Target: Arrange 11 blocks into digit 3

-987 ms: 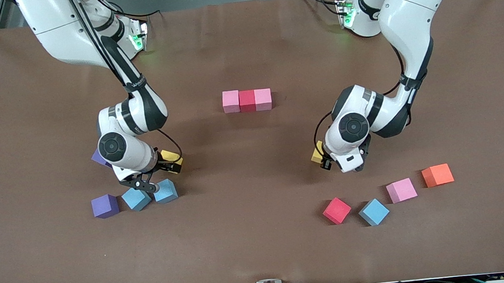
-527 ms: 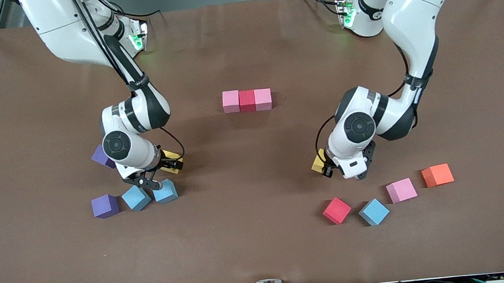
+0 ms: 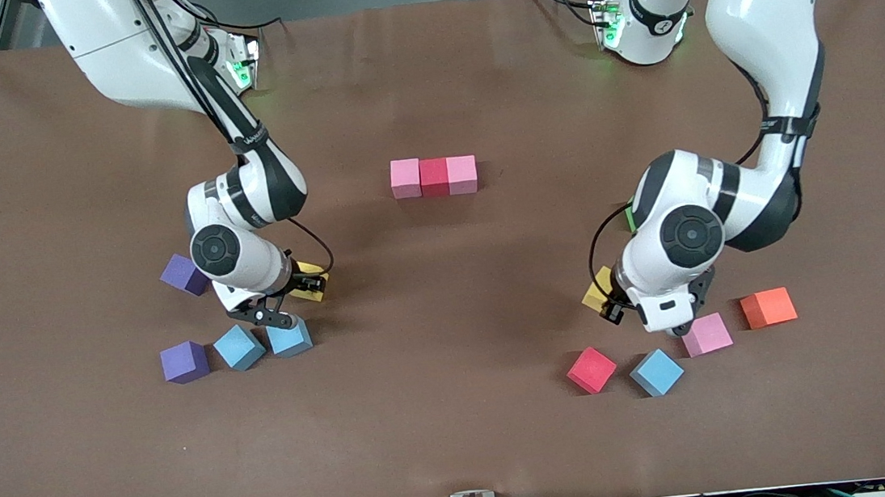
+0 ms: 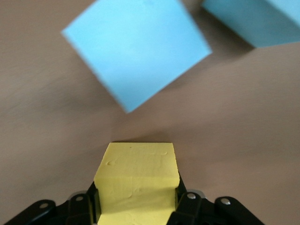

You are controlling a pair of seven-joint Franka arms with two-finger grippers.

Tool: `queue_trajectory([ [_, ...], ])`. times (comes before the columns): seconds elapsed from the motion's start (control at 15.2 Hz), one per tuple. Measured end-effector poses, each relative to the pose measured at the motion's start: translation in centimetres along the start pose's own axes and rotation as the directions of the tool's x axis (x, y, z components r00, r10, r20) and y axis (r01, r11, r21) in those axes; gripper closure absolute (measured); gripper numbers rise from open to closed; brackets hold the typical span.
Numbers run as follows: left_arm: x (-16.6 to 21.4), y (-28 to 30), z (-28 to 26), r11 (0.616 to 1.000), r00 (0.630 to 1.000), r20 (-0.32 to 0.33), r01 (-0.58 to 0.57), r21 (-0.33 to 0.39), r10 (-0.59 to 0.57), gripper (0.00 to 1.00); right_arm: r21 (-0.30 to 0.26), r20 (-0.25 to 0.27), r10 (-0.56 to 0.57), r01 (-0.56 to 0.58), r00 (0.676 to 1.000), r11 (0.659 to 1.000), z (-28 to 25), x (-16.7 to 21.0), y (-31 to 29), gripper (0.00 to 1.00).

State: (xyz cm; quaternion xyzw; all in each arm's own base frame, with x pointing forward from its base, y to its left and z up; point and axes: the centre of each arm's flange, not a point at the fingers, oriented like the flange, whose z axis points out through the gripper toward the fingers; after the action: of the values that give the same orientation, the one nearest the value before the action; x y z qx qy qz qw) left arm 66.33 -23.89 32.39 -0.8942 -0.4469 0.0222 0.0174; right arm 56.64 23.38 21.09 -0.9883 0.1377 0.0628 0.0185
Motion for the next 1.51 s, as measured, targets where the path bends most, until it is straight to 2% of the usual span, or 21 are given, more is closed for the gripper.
queue_trajectory([
  [0.33,4.0,-1.0,-2.7,0.998,0.998,0.047,0.033,-0.044,-0.031,0.44,0.053,-0.045,-0.14,0.142,0.989,0.988,-2.7,-2.3,-6.1,0.42],
  [0.53,4.3,-0.9,-4.0,0.997,0.998,0.049,0.031,-0.064,-0.027,0.44,0.061,-0.065,-0.22,0.224,0.973,0.973,-3.3,-5.3,-10.5,0.42],
  [0.92,2.8,-0.6,-4.7,0.997,0.998,0.046,-0.034,-0.063,0.037,0.44,0.034,-0.041,-0.317,0.318,0.948,0.947,-0.5,-10.2,-14.8,0.42],
  [1.18,2.6,-0.6,-4.7,0.997,0.997,0.047,-0.05,-0.063,0.053,0.44,0.023,-0.025,-0.3,0.301,0.954,0.953,0.3,-12.0,-15.9,0.42],
  [1.51,0.1,0.1,-5.0,0.994,0.993,0.067,-0.09,-0.061,0.094,0.44,-0.015,0.028,-0.318,0.318,0.948,0.948,1.4,-14.3,-16.6,0.42],
])
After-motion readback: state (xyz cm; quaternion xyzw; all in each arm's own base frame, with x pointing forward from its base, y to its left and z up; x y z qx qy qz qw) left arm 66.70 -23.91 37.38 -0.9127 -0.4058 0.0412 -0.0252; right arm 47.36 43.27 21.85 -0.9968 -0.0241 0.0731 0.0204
